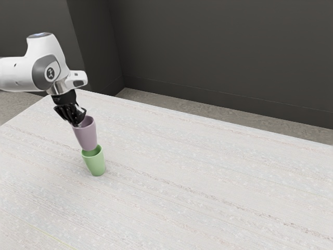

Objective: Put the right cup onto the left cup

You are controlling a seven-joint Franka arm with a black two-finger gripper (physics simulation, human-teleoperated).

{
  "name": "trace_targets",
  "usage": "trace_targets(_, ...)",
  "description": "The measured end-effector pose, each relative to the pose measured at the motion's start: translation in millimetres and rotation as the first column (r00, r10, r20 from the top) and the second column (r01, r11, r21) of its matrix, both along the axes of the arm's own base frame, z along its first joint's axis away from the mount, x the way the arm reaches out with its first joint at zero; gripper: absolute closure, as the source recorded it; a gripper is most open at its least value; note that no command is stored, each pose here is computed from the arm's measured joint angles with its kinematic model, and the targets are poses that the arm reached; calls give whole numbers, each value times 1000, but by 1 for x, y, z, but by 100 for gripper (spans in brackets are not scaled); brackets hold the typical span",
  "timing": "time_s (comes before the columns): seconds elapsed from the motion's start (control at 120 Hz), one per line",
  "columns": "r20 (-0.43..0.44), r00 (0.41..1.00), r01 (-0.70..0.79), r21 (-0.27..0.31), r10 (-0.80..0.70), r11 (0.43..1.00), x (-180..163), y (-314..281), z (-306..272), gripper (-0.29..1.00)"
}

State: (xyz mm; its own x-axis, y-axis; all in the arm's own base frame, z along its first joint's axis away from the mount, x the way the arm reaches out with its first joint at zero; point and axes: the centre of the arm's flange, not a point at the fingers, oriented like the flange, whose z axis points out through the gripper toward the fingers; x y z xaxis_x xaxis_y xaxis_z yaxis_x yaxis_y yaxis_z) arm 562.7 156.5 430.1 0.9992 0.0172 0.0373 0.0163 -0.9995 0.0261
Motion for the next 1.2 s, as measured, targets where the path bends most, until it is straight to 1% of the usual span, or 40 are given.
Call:
trace_targets(0.567,-31,1000,0,-1,0,1000,11,3,-35,77)
trace_targets(0.625,-34,999,0,-3,0,1000,11,2,-38,71)
trace_targets(0.767,-30,1000,1,-8,-1,1000,12,2,-41,40)
trace_targets(0.875,-21,1000,1,-10,-2,1000,12,2,-36,24)
trace_targets(1.017,12,1000,5,-7,-5,1000,7,1,-13,12)
trace_targets(1.2,49,999,13,-8,-13,1000,-5,-3,25,5)
